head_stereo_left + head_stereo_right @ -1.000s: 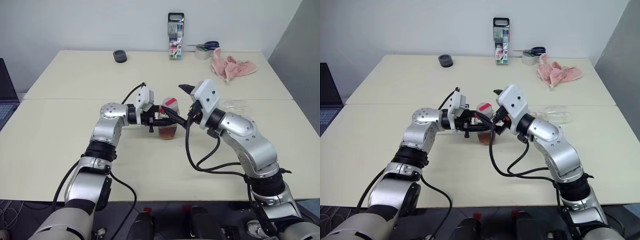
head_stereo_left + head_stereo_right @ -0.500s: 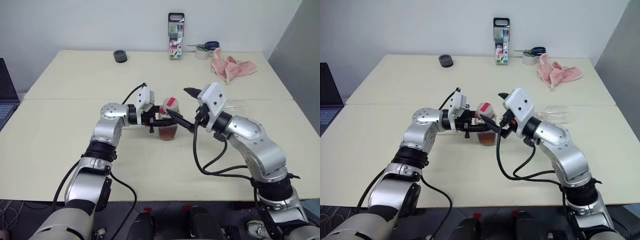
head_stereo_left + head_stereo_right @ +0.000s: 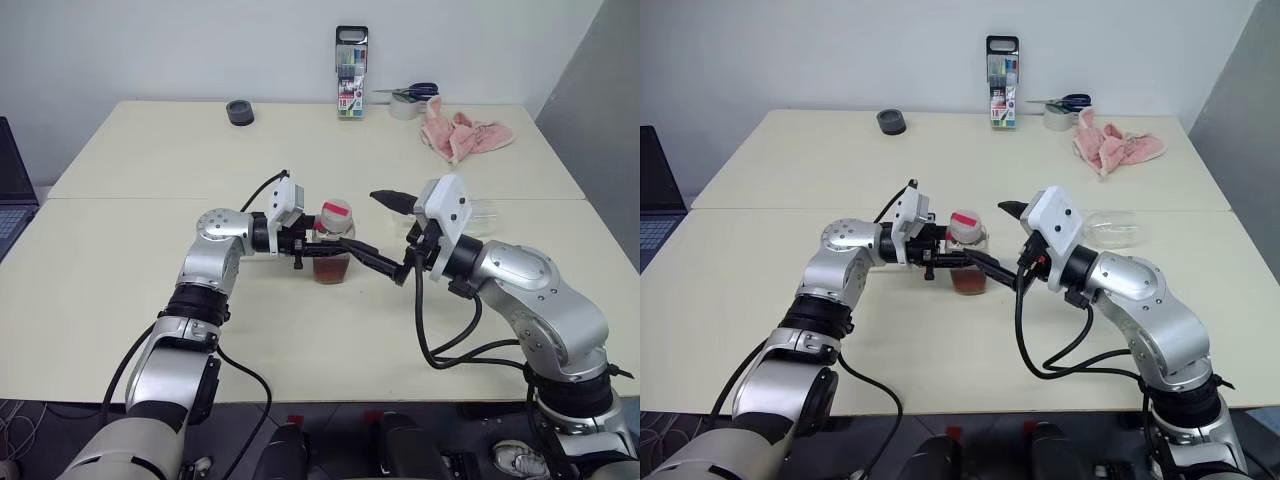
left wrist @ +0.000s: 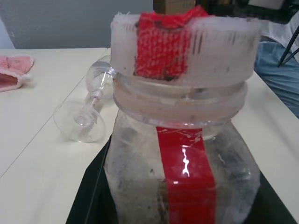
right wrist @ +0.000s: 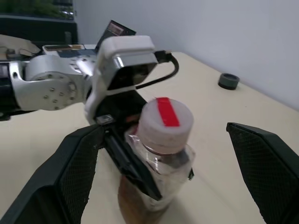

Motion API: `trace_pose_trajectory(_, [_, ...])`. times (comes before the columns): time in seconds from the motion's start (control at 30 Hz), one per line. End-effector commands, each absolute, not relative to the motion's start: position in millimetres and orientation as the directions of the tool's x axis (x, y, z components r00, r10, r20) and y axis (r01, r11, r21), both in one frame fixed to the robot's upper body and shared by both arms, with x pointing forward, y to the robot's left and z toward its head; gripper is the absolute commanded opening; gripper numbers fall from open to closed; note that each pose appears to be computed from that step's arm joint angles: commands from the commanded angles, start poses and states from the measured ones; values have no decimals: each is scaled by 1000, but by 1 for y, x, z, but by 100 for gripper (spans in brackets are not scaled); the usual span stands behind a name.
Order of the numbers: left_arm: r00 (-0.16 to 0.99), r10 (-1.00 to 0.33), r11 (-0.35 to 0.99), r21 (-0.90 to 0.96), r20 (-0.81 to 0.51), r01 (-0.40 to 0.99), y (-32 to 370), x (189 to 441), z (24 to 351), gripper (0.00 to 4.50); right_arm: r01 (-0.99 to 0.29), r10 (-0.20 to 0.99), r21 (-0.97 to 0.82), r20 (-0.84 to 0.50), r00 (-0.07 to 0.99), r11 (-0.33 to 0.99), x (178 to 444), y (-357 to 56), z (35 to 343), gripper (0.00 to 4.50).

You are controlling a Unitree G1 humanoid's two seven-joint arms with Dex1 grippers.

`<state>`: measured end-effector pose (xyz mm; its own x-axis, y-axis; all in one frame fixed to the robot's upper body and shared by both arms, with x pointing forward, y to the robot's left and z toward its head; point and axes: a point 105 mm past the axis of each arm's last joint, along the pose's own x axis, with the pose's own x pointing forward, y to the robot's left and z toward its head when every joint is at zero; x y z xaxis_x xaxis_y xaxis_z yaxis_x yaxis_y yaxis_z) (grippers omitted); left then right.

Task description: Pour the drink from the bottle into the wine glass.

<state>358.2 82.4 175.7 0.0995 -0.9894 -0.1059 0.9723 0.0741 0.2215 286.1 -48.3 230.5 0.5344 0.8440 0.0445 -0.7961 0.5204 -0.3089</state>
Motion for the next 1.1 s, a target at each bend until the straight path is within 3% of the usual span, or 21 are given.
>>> trace_pose_trajectory(0.03, [62, -995, 39, 262, -77, 964, 83, 357, 199, 168, -770, 840, -351, 109, 532, 533, 286, -37, 247, 450])
trace_pose_trajectory(0.5, [41, -996, 18, 264, -83, 964, 79, 354, 201, 168, -689, 778, -383, 154, 609, 615, 312, -24, 249, 450])
trace_pose_trajectory(1.1, [57, -994, 30, 273, -88, 961, 80, 356, 198, 168, -694, 762, -338, 136, 633, 636, 312, -41, 243, 450])
